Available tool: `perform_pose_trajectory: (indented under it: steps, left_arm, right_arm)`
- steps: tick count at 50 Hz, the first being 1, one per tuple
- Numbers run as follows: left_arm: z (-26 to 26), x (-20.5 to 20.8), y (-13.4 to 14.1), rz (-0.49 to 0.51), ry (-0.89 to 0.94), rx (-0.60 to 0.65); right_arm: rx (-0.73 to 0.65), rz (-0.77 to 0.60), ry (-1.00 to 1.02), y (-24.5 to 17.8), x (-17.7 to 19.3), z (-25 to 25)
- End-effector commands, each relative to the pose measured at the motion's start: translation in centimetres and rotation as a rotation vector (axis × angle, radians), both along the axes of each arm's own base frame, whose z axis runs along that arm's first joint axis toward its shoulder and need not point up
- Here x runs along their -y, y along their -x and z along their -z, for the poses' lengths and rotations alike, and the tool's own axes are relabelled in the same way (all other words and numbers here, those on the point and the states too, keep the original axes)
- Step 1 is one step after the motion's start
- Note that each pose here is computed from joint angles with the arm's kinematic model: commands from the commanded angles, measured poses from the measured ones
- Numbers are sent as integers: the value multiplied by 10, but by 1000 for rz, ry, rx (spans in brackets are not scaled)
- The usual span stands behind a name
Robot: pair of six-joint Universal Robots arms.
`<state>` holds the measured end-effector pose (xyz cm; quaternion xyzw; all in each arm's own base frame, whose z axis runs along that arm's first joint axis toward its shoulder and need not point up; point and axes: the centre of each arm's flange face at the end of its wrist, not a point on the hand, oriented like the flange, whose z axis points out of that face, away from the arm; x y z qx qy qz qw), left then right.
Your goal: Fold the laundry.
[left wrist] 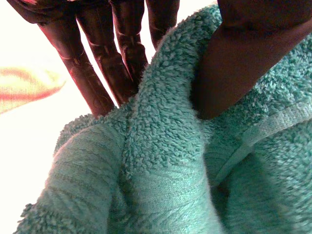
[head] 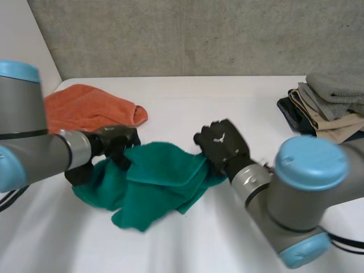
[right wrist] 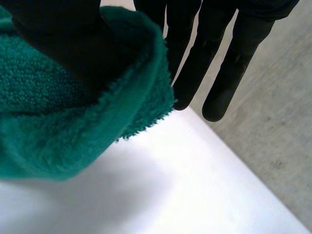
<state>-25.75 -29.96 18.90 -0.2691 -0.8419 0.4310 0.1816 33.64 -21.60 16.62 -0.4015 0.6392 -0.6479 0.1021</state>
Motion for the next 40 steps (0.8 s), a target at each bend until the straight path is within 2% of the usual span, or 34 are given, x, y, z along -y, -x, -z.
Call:
perform_pose_trajectory:
  steps: [1,8,13,17,23,31,40]
  left_arm:
    - [7,12,8,-59,33,68]
    - [-36,-5,-6,-115,206,40]
    - [-48,-26,-20,-135,317,45]
    - [-36,-52,-26,-96,342,95]
    - [4,-92,-30,23,347,233]
    - [38,-72,-31,28,420,273]
    - [58,-43,-21,29,408,276]
  right_arm:
    - [-96,97,-46,-7,4,32]
    - [-95,168,-42,0,14,24]
    - [-80,187,-30,5,20,16]
    - [-74,193,-24,8,21,11]
    - [-73,195,-21,10,18,8]
    - [-85,177,-31,9,12,12]
    - [-92,170,-35,9,8,14]
